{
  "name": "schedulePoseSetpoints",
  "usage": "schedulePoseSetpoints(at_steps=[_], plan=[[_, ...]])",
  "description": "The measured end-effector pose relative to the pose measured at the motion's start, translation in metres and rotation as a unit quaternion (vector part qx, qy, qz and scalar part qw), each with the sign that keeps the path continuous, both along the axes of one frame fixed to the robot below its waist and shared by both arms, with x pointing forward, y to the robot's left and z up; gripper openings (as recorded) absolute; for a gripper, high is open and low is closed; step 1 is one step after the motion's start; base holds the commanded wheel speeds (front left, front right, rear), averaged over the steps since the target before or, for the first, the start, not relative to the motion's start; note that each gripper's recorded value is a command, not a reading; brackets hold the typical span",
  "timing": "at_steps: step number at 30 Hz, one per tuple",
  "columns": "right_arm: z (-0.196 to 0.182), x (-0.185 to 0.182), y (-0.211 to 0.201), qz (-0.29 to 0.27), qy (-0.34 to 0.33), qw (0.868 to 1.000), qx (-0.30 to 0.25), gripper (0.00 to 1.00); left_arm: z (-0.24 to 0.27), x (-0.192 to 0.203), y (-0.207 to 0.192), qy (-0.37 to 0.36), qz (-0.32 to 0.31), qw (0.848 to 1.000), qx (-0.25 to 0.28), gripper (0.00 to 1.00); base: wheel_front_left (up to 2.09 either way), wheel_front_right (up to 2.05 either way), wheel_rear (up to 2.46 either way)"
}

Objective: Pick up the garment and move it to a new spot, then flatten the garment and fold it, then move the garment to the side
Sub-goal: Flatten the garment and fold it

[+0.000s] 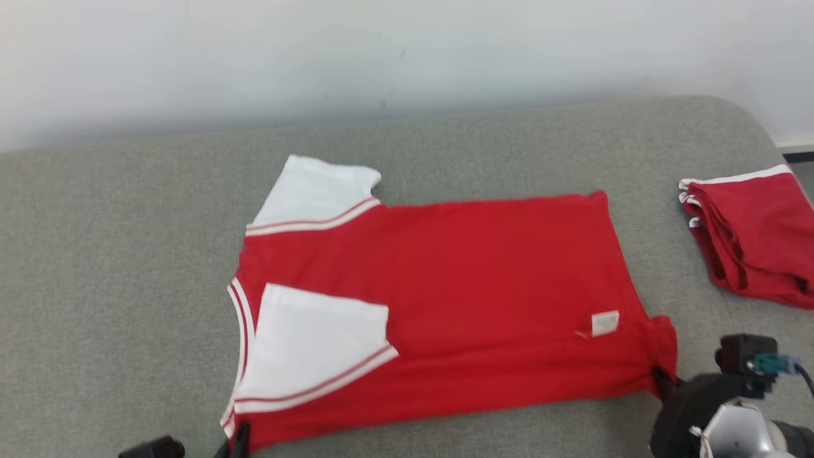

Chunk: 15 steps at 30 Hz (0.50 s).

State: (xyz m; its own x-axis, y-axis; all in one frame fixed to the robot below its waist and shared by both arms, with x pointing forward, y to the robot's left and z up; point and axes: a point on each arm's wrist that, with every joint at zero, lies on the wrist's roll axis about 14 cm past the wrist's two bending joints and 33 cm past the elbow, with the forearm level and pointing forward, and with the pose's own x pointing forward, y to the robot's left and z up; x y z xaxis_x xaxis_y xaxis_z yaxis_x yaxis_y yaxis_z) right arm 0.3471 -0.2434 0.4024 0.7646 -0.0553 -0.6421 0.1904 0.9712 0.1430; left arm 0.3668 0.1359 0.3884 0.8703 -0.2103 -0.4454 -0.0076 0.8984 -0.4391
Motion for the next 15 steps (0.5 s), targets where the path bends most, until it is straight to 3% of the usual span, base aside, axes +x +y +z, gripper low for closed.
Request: schedulePoseSetpoints(at_steps=[10,11,12,13,14,15], plan=[[-0.013,-0.041,0.008,0.008,0.044,0.999,0.016,0.00,-0.004,-0.038,-0.003,0.039,-0.011,0.999,-0.002,0.00,0.00,0.00,0.00],[-0.015,-0.042,0.011,0.012,0.048,0.999,0.020,0.05,-0.004,-0.039,-0.002,0.039,-0.012,0.999,0.001,0.00,0.00,0.00,0.00],[-0.018,-0.044,0.013,0.013,0.051,0.998,0.022,0.60,-0.004,-0.039,0.000,0.040,-0.010,0.999,0.004,0.00,0.00,0.00,0.00],[-0.019,-0.044,0.013,0.013,0.051,0.998,0.022,1.00,-0.005,-0.040,0.001,0.044,-0.012,0.999,0.005,0.41,0.00,0.00,0.00],[-0.019,-0.044,0.012,0.012,0.048,0.999,0.017,1.00,-0.006,-0.042,0.000,0.050,-0.016,0.999,0.003,1.00,0.00,0.00,0.00],[-0.018,-0.043,0.010,0.012,0.047,0.999,0.010,1.00,-0.010,-0.046,-0.002,0.063,-0.019,0.998,-0.002,1.00,0.00,0.00,0.00]])
